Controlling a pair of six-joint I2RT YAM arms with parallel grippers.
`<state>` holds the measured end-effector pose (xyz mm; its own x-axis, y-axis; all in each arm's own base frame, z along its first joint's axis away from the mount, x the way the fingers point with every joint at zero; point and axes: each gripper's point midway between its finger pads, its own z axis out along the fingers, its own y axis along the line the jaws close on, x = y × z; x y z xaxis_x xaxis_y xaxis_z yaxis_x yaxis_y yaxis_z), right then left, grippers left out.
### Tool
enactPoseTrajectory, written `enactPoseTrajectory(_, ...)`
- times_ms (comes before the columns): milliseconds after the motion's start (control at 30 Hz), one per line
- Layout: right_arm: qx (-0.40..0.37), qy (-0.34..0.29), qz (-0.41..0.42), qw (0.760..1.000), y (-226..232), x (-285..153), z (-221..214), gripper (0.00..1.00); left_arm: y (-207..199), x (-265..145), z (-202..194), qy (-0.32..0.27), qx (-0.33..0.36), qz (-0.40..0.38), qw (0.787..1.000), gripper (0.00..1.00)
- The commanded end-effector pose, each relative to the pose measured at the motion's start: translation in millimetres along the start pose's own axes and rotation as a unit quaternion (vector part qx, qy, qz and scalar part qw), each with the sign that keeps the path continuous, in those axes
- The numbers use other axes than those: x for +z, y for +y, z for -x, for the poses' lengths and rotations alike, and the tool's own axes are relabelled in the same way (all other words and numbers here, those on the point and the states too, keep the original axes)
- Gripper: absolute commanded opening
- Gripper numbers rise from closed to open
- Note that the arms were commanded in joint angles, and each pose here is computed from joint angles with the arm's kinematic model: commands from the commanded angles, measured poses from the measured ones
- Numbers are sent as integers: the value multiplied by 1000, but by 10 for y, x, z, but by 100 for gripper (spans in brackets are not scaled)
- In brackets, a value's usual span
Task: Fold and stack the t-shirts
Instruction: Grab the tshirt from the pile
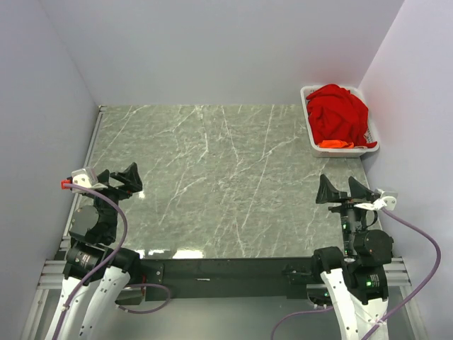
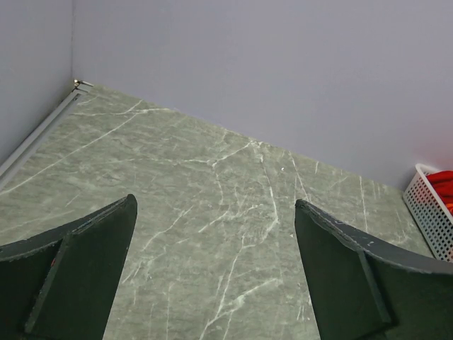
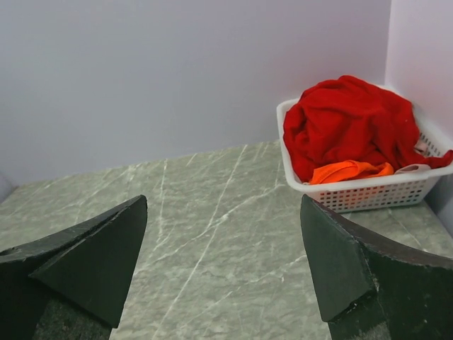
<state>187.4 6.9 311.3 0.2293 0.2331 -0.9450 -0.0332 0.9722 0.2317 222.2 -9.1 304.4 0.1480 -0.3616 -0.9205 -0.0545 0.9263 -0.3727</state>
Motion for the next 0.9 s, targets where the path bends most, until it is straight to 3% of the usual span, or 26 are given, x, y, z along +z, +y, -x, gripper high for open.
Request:
enactPoseTrajectory(0, 21, -25, 26, 999, 115, -23, 158, 95, -46, 16, 97, -17, -6, -8, 1000, 99)
enactPoseTrajectory(267, 105, 67, 21, 992, 300, 422, -28, 95, -98, -45, 105, -16, -15, -26, 999, 100)
enactPoseTrajectory(300, 108, 96, 4, 989, 279, 550, -148, 95, -85, -52, 97, -13, -16, -23, 1000, 99)
enactPoseTrajectory(367, 125, 106, -17, 986, 297, 703, 7, 95, -98, -61, 90, -9, -25, -24, 999, 99)
enactPoseTrajectory(400, 117, 155, -41, 980, 257, 838, -201, 96, -103, -66, 92, -8, -28, -25, 999, 99)
enactPoseTrajectory(467, 108, 157, -55, 980, 273, 1033, -2, 100, -117, -74, 56, 0, -29, -27, 999, 99)
enactPoseTrajectory(500, 97, 189, -92, 973, 172, 1176, -181, 100, -111, -76, 65, 0, -29, -25, 999, 99)
enactPoseTrajectory(533, 98, 173, -108, 974, 146, 1294, -8, 100, -106, -78, 51, 3, -27, -23, 999, 99)
enactPoseTrajectory(667, 132, 171, -156, 964, -81, 1741, 21, 100, -119, -93, 27, 10, -24, -27, 999, 99)
enactPoseTrajectory(867, 162, 182, -242, 939, -685, 2379, -203, 100, -150, -116, 17, 12, -20, -36, 999, 99)
